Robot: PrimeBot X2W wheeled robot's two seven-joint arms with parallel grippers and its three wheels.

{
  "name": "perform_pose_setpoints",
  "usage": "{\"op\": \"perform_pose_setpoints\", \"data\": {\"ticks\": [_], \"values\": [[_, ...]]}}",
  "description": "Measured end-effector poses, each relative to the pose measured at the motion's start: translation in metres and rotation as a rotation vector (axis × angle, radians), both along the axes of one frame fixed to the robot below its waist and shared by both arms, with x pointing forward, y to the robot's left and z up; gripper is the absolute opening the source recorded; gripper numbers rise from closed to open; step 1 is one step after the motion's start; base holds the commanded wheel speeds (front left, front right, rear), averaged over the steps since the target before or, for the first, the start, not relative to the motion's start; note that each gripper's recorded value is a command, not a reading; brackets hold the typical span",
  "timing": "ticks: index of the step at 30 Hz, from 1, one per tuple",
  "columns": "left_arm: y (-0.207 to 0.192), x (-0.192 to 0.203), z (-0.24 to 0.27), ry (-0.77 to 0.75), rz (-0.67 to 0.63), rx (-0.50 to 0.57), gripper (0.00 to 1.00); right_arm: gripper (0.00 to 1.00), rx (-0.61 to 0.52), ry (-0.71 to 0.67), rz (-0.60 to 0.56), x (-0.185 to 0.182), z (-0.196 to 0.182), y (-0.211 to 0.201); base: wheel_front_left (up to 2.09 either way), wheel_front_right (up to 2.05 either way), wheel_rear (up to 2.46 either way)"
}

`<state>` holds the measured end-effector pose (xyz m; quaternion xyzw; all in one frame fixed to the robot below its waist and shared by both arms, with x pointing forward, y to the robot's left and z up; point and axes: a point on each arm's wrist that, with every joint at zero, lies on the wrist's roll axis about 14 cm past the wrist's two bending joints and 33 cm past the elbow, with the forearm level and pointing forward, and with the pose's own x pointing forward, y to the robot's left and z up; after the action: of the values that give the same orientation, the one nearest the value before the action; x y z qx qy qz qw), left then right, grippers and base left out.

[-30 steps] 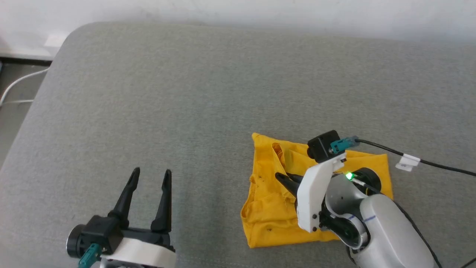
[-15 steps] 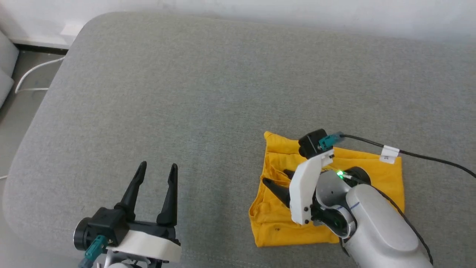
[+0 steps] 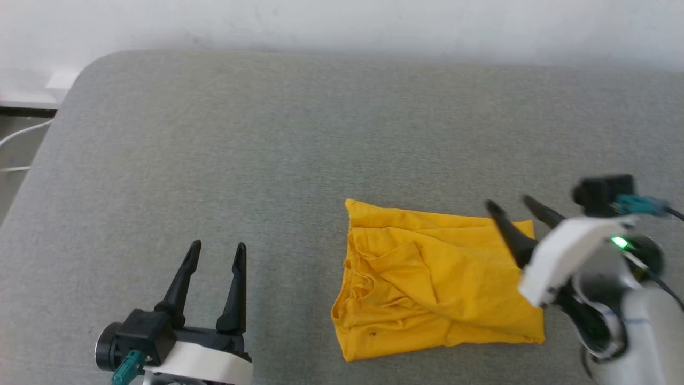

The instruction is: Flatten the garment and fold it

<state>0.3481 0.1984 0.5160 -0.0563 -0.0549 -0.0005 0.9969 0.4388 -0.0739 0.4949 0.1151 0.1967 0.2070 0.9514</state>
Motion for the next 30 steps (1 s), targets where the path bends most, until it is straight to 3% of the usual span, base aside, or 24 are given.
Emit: {"op": "perform_pose_setpoints", "data": {"ticks": [4,9,20,29,30], "values": [[-0.007,0.007,0.002,-0.007,-0.026,0.009,1.00,1.00,-0.076,0.034,-0.102,-0.014,-0.010,-0.047,0.00,0.00,0.00],[-0.011,0.015,-0.008,0.022,-0.043,0.011,1.00,1.00,-0.155,0.120,-0.150,-0.030,-0.034,-0.076,0.00,0.00,0.00],[-0.009,0.028,-0.025,0.071,-0.050,0.025,1.00,1.00,-0.238,0.300,-0.114,-0.044,-0.095,-0.076,0.00,0.00,0.00],[-0.001,0.025,-0.031,0.094,-0.029,0.035,1.00,1.00,-0.178,0.398,-0.103,-0.044,-0.125,-0.063,0.00,0.00,0.00],[-0.002,0.026,-0.033,0.100,-0.031,0.036,1.00,0.89,-0.156,0.403,-0.111,-0.040,-0.126,-0.061,0.00,0.00,0.00]]}}
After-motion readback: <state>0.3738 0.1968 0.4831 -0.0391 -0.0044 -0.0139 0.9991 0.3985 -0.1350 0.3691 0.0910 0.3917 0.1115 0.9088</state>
